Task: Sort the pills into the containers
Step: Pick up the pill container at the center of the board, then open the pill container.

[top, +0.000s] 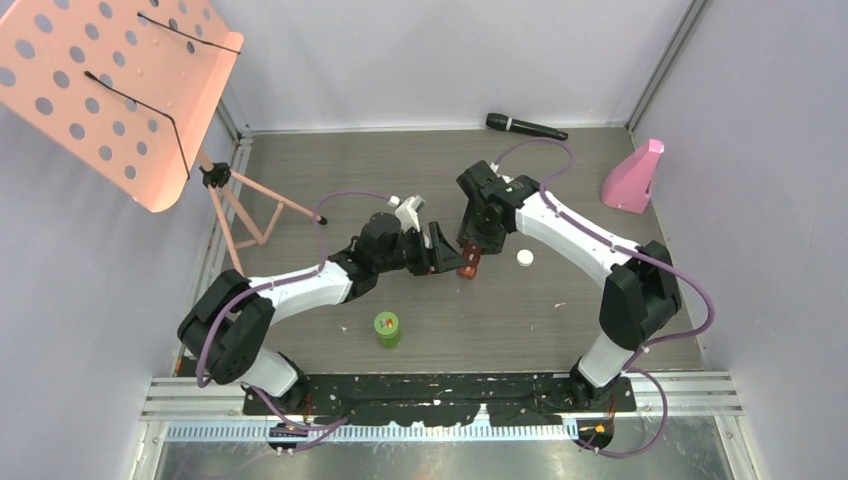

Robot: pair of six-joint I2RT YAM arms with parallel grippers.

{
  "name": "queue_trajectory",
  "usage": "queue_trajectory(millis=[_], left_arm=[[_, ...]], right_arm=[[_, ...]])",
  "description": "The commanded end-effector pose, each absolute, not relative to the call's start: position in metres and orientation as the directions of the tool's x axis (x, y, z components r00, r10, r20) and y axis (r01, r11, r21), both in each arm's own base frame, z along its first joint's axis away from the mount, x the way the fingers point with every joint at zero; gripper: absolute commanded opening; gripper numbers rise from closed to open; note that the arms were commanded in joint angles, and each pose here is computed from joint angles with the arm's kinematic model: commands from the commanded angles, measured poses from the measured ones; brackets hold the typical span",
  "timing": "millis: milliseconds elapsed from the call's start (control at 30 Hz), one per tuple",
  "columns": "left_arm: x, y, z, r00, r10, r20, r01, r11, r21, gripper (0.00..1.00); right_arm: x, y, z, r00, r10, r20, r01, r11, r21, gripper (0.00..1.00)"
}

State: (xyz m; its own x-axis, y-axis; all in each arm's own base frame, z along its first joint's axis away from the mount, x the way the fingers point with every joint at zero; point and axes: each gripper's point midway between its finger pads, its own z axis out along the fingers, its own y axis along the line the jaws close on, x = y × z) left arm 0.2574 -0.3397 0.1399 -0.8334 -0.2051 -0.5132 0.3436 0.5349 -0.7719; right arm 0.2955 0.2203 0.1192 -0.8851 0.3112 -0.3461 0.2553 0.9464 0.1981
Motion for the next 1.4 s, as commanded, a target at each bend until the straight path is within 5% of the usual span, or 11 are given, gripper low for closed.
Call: queue_trajectory(millis=[0, 233, 533, 700, 867, 1033, 1100, 1267, 1367], left_arm=[[0.261, -0.363, 0.185, -0.815, -0.26, -0.518, 0.406, 0.382, -0.83, 0.7], [0.256, -0.373, 0.191, -0.838, -0.259, -0.481, 0.392, 0.329, -0.859, 0.68], [0.256, -0.372, 0.197, -0.841, -0.265, -0.472, 0.387, 0.316, -0.866, 0.51], [0.256, -0.368, 0.197, -0.837, -0.269, -0.477, 0.39, 0.319, -0.864, 0.3], [0.255, -0.366, 0.197, -0.837, -0.261, -0.481, 0.393, 0.325, -0.86, 0.31], [0.256, -0.366, 0.199, -0.834, -0.258, -0.488, 0.402, 0.322, -0.857, 0.05], [0.256, -0.366, 0.198, -0.835, -0.255, -0.488, 0.403, 0.321, -0.857, 0.0], [0.257, -0.363, 0.199, -0.827, -0.252, -0.503, 0.419, 0.321, -0.849, 0.0], [0.256, -0.363, 0.2, -0.819, -0.245, -0.519, 0.436, 0.321, -0.841, 0.0]], right_arm=[[0.297, 0.228, 0.158, -0.873, 0.323, -0.365, 0.228, 0.933, 0.28, 0.43], [0.303, 0.238, 0.174, -0.868, 0.337, -0.363, 0.217, 0.917, 0.334, 0.43], [0.311, 0.238, 0.188, -0.834, 0.399, -0.381, 0.245, 0.887, 0.392, 0.43], [0.313, 0.24, 0.191, -0.822, 0.42, -0.384, 0.253, 0.874, 0.415, 0.43], [0.315, 0.24, 0.192, -0.816, 0.43, -0.386, 0.259, 0.869, 0.422, 0.43], [0.315, 0.241, 0.193, -0.817, 0.43, -0.384, 0.257, 0.868, 0.426, 0.45], [0.315, 0.24, 0.192, -0.82, 0.422, -0.388, 0.249, 0.872, 0.422, 0.51], [0.313, 0.238, 0.187, -0.826, 0.398, -0.399, 0.218, 0.879, 0.424, 0.85], [0.312, 0.239, 0.19, -0.823, 0.401, -0.402, 0.198, 0.866, 0.459, 0.92]])
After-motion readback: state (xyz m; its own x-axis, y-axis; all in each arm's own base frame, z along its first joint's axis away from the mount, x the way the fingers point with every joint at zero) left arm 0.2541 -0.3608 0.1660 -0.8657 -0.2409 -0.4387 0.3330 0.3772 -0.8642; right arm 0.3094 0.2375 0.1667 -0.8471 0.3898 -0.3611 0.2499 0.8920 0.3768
